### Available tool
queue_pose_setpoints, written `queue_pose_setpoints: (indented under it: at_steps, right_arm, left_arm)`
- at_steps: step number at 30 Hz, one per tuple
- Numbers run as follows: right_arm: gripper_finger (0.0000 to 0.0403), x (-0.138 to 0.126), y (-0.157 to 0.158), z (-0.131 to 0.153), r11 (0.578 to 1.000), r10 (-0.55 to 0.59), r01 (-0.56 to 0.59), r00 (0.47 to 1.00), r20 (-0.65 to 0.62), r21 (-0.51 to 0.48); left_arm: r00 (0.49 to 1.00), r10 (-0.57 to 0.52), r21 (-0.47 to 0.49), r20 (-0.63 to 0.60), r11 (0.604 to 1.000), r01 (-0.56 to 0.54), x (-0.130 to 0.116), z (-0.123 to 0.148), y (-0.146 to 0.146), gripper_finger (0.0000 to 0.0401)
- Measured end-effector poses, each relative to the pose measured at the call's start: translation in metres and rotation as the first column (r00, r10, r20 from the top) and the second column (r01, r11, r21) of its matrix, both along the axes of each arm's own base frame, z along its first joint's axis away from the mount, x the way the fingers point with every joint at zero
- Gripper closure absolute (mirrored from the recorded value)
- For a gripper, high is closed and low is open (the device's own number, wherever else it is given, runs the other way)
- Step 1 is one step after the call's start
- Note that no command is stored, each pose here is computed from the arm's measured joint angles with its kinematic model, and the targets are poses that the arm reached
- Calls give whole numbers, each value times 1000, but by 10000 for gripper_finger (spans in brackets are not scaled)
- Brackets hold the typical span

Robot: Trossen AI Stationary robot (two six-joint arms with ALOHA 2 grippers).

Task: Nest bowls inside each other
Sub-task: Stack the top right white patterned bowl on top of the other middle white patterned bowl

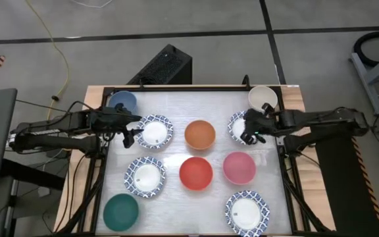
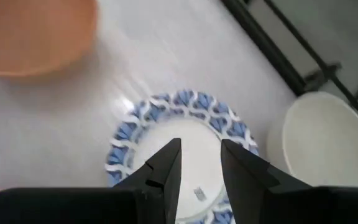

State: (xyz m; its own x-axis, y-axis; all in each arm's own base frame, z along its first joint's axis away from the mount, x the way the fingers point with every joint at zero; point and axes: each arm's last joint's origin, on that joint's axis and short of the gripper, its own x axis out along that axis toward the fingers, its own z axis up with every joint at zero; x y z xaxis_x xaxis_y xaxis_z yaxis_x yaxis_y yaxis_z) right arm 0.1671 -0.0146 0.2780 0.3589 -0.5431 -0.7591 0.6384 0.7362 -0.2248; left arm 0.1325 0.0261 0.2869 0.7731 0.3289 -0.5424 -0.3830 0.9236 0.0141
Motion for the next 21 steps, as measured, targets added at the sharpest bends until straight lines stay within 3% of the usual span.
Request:
queue_pose_setpoints:
  at_steps: [8, 17, 21]
  right_arm:
    - [257, 31, 2, -17, 996, 26, -15, 993, -113, 94]
    - [187, 57, -2, -44, 967, 56, -6, 980, -193, 254]
    - [175, 67, -6, -56, 955, 49, 16, 976, -213, 295]
  left_arm:
    - [1000, 5, 14, -4, 1000, -5, 0, 0, 0, 169]
    - [1000, 5, 15, -4, 1000, -5, 0, 0, 0, 169]
    - [1000, 1, 22, -7, 1000, 0, 0, 0, 0, 169]
